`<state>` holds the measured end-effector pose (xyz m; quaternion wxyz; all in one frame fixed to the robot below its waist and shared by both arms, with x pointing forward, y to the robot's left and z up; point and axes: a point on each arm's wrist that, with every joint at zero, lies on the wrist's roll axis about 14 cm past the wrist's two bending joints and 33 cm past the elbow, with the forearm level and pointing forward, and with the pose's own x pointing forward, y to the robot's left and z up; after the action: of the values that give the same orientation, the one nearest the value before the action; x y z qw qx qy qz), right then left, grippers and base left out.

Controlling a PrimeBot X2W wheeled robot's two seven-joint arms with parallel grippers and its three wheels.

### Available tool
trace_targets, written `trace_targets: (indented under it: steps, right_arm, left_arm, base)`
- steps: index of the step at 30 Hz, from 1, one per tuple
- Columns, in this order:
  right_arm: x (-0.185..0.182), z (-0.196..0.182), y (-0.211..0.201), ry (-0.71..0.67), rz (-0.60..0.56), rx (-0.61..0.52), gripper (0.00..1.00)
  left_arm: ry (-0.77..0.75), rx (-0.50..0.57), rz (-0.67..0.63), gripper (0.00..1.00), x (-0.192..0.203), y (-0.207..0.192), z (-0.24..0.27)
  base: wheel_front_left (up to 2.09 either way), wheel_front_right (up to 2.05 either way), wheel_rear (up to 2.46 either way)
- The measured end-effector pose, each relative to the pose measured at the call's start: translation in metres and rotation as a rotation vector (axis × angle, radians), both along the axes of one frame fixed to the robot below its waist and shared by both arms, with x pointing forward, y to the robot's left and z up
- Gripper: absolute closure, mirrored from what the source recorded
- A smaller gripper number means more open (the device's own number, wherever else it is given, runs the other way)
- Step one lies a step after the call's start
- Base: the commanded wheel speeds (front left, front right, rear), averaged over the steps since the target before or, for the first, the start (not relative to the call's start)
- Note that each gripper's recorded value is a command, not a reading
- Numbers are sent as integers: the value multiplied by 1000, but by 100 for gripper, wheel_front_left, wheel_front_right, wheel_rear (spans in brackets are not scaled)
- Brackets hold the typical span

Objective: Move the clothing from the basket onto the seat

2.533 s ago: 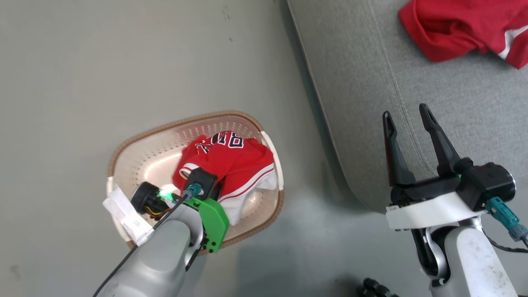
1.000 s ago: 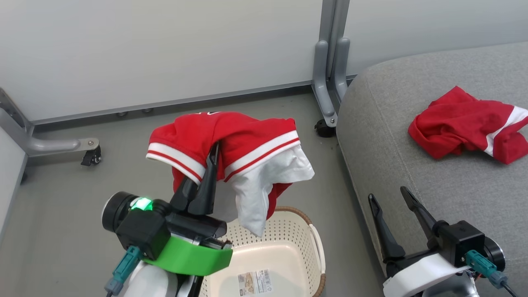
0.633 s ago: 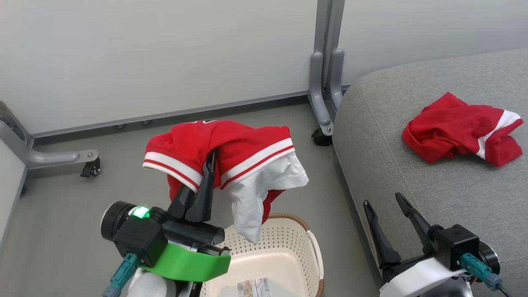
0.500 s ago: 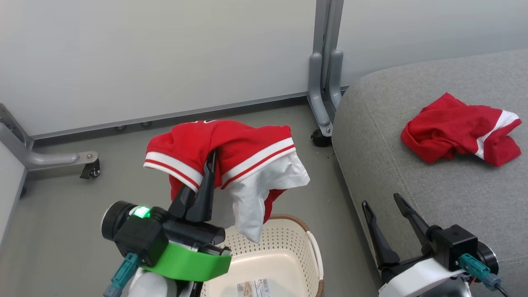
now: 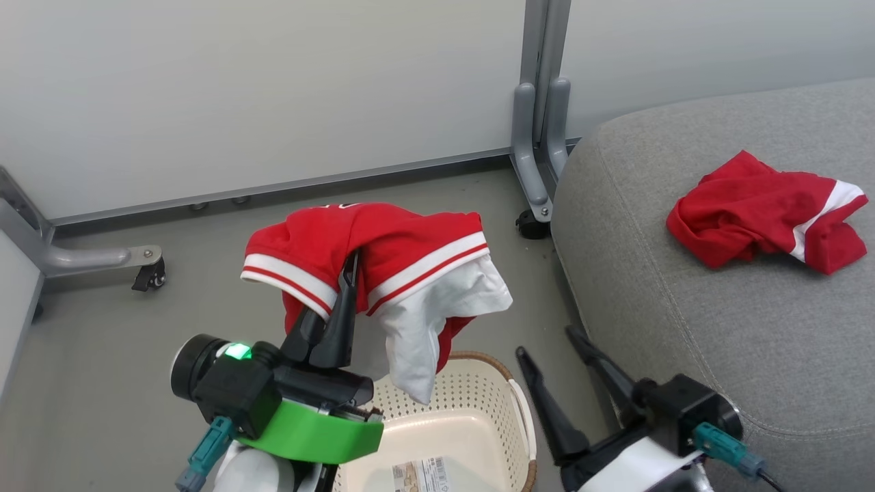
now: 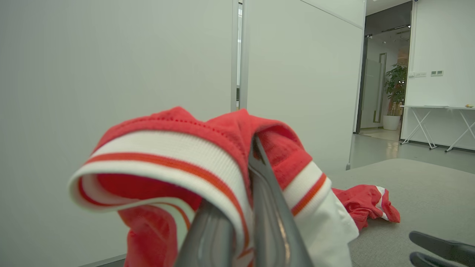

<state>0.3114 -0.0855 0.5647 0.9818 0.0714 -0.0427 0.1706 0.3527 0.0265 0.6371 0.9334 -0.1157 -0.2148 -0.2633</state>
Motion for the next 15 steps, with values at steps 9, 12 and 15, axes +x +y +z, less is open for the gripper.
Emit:
trace_targets:
  steps: [9,12,15]
  right_arm:
    - [-3,26,86,-54,300,71,0]
    - [4,25,97,-64,336,42,0]
    - [13,20,105,-66,361,6,0]
  left_arm:
    - [24,7,0,100,6,-1,-9]
    - [28,9,-4,100,5,-2,-10]
    - [26,15,-4,100,6,-2,-11]
  base:
    - [0,0,0]
    - [0,0,0]
    - [0,0,0]
